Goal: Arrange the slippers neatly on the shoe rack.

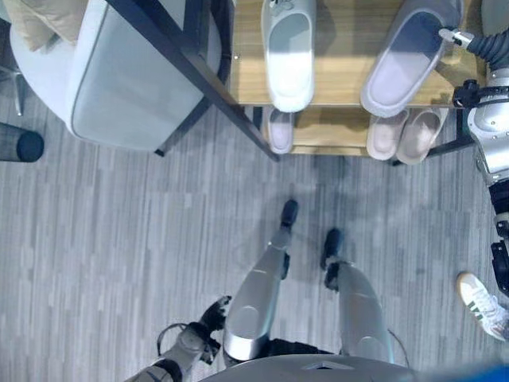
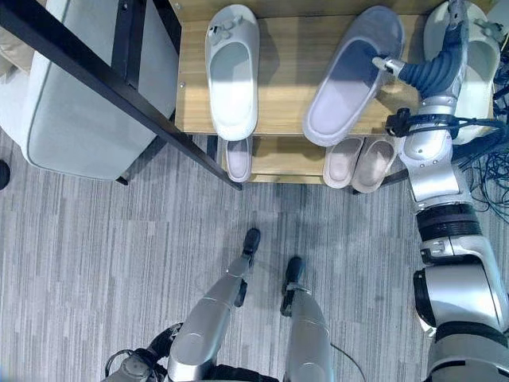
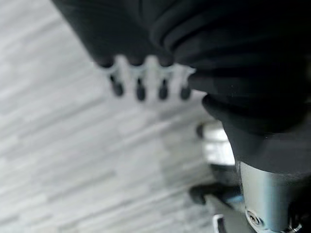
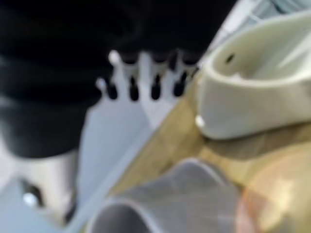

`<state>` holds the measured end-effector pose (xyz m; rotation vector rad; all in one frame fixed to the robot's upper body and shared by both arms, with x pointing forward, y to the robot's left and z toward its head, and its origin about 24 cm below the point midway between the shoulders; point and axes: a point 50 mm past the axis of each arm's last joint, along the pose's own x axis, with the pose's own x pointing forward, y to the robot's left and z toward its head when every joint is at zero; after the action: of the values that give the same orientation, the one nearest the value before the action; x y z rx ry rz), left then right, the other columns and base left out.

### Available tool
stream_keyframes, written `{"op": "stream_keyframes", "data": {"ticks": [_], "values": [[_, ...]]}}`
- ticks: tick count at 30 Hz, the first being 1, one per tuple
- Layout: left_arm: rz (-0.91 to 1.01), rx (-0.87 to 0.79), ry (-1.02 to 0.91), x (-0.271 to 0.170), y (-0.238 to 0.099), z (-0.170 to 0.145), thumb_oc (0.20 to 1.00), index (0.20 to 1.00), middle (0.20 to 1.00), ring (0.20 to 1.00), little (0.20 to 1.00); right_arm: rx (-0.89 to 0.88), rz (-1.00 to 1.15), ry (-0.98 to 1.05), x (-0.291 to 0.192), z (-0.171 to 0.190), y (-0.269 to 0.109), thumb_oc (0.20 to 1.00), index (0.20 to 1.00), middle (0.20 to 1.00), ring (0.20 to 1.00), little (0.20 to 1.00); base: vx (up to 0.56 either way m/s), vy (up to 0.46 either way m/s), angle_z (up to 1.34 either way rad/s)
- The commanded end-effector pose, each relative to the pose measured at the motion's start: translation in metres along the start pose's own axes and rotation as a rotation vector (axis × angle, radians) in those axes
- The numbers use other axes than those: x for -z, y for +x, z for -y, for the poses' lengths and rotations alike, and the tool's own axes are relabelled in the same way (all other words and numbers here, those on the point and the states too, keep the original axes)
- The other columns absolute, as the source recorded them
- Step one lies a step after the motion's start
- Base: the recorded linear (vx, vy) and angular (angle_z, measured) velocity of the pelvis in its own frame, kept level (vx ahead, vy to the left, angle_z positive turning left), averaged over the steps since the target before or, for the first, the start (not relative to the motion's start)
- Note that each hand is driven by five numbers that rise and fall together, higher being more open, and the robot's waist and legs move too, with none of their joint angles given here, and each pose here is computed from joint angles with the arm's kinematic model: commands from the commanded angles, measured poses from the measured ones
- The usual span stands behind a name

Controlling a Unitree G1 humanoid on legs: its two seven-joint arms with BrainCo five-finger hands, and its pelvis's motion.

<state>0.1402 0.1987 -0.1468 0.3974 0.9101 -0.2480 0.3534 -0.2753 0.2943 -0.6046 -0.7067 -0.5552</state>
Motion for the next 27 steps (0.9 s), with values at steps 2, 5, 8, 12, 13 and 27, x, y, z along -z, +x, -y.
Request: {"op": "stream_keyframes", "data": {"ticks": [2,5,8,12,13,27], "values": [[0.002,-0.055,-0.014,0.002,-0.002,-0.014,1.0,1.0,1.0,1.0,1.0,0.053,0.115,-0.068,-0.02,0.028,0.015,1.0,1.0,1.0,1.0,1.0,0.0,0.028,0.05],[0.012,-0.054,-0.007,-0.001,-0.001,-0.015,1.0,1.0,1.0,1.0,1.0,0.077,0.092,-0.062,-0.015,0.032,0.016,1.0,1.0,1.0,1.0,1.0,0.01,0.035,0.07],[0.007,-0.067,-0.012,-0.001,-0.001,-0.017,1.0,1.0,1.0,1.0,1.0,0.056,0.086,-0.092,-0.015,0.031,0.019,1.0,1.0,1.0,1.0,1.0,0.02,0.052,0.01],[0.017,-0.071,-0.019,-0.003,-0.001,-0.018,1.0,1.0,1.0,1.0,1.0,0.044,0.076,-0.222,-0.01,0.038,0.02,1.0,1.0,1.0,1.0,1.0,0.0,0.0,0.0],[0.02,-0.074,-0.017,-0.004,0.0,-0.019,1.0,1.0,1.0,1.0,1.0,0.059,0.065,-0.198,-0.009,0.039,0.021,1.0,1.0,1.0,1.0,1.0,0.02,0.033,0.04],[0.052,-0.098,-0.036,-0.013,0.001,-0.025,1.0,1.0,1.0,1.0,1.0,0.08,0.095,-0.322,-0.006,0.053,0.016,0.2,0.2,0.2,0.2,0.2,0.0,0.002,0.03]]}}
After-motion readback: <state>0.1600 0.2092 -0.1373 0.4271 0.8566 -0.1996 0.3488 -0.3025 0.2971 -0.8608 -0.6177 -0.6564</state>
